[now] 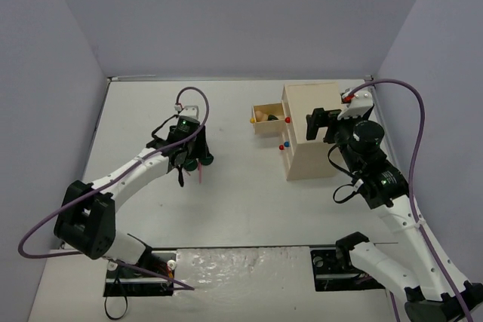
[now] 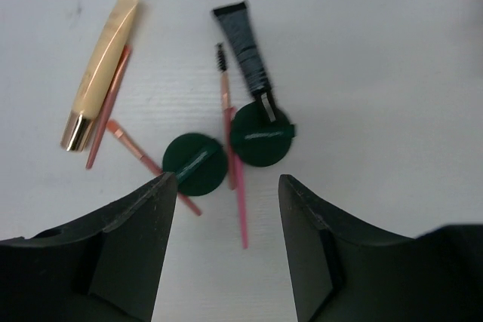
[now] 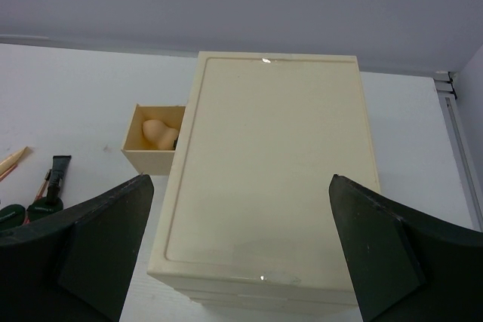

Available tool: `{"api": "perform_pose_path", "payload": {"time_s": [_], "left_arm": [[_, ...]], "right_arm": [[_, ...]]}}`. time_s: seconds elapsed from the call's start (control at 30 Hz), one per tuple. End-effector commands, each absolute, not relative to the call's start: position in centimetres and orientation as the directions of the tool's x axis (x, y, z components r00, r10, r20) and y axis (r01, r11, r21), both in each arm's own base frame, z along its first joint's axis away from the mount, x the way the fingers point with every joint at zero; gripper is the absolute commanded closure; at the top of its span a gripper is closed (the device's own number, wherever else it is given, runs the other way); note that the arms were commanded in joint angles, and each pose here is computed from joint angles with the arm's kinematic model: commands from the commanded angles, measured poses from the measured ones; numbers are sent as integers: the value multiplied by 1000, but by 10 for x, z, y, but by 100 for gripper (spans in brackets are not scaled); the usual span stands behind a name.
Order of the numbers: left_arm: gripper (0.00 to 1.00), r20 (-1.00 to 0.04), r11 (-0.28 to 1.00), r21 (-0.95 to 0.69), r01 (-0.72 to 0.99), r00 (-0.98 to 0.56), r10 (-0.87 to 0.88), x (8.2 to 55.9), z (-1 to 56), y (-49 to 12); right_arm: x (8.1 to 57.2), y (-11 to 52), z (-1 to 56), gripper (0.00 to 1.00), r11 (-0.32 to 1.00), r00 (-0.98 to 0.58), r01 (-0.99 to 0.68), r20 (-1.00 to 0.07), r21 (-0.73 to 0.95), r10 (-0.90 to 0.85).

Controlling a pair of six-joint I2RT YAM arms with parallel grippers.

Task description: Organize the makeup

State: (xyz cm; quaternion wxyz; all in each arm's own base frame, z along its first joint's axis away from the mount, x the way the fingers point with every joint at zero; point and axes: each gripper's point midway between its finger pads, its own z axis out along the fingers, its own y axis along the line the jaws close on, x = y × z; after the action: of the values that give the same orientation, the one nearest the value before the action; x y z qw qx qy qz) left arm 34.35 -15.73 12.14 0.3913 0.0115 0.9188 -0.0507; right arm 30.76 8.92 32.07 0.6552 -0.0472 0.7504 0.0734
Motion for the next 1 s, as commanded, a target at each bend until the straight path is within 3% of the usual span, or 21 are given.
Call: {"api": "perform_pose_path", "payload": {"time_s": [0.0,0.33,0.97], "left_arm": [[48,-689,989,-147,-9,-716,-109,346,111,-146],[53,-582,987,-155,-45,-803,-128,353,55,-134],[64,-533,985,-156,-79,-833,-151,349,34,-129]], "right_arm": [[311,95,344,0,980,-58,-184,-997,69,59],[313,96,339,0,981,-70,-185,-996,66,54],[317,98,332,0,981,-89,-184,-995,62,46]]}}
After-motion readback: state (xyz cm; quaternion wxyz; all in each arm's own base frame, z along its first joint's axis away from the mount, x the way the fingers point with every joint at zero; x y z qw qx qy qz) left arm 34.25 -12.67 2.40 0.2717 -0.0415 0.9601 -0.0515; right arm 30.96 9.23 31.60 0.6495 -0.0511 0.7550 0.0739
